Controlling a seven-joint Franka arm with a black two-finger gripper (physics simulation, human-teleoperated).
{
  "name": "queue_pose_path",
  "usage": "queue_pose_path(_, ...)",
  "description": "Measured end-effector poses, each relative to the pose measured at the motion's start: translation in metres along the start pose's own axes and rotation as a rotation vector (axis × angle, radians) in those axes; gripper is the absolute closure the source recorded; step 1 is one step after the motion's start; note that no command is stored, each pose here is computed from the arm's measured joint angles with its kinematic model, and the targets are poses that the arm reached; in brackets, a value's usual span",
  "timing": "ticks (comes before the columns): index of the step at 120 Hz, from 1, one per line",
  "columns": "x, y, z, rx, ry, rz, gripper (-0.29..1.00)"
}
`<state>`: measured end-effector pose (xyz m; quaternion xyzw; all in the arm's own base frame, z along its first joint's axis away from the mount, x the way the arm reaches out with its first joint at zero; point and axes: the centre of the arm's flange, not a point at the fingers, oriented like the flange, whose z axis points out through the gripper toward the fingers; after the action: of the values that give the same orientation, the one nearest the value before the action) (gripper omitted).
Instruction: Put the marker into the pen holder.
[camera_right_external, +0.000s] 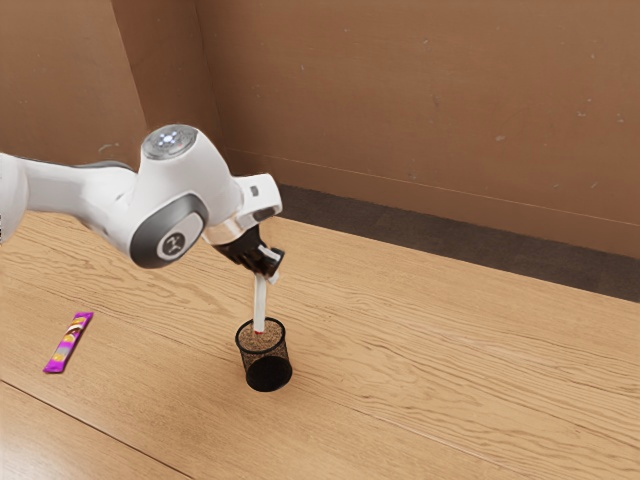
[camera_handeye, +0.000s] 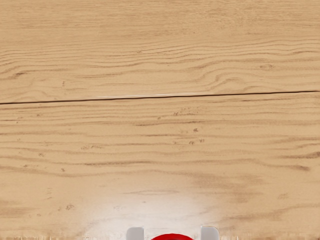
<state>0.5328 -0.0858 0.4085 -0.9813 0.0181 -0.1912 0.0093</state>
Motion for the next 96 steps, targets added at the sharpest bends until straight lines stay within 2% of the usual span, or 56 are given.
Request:
queue_pose_path(11,-0.006,0.0,0.013,0.002,-0.026,-0.002,0.75)
queue_pose_path(17,-0.007,0.0,0.018,0.001,-0.035,-0.004,0.71)
queue_pose_path(34,-0.009,0.001,0.022,-0.006,-0.045,0.0,0.4)
queue_pose_path(47,-0.006,0.001,0.014,-0.009,-0.046,0.001,0.24)
queue_pose_path(53,0.01,0.001,-0.006,-0.011,-0.035,-0.002,0.19)
queue_pose_path(68,0.093,-0.017,-0.109,-0.034,-0.026,-0.029,0.11)
queue_pose_path(80,0.113,-0.051,-0.166,-0.03,-0.113,-0.024,0.07)
queue_pose_path(96,0.102,-0.093,-0.188,-0.029,-0.252,0.0,0.04)
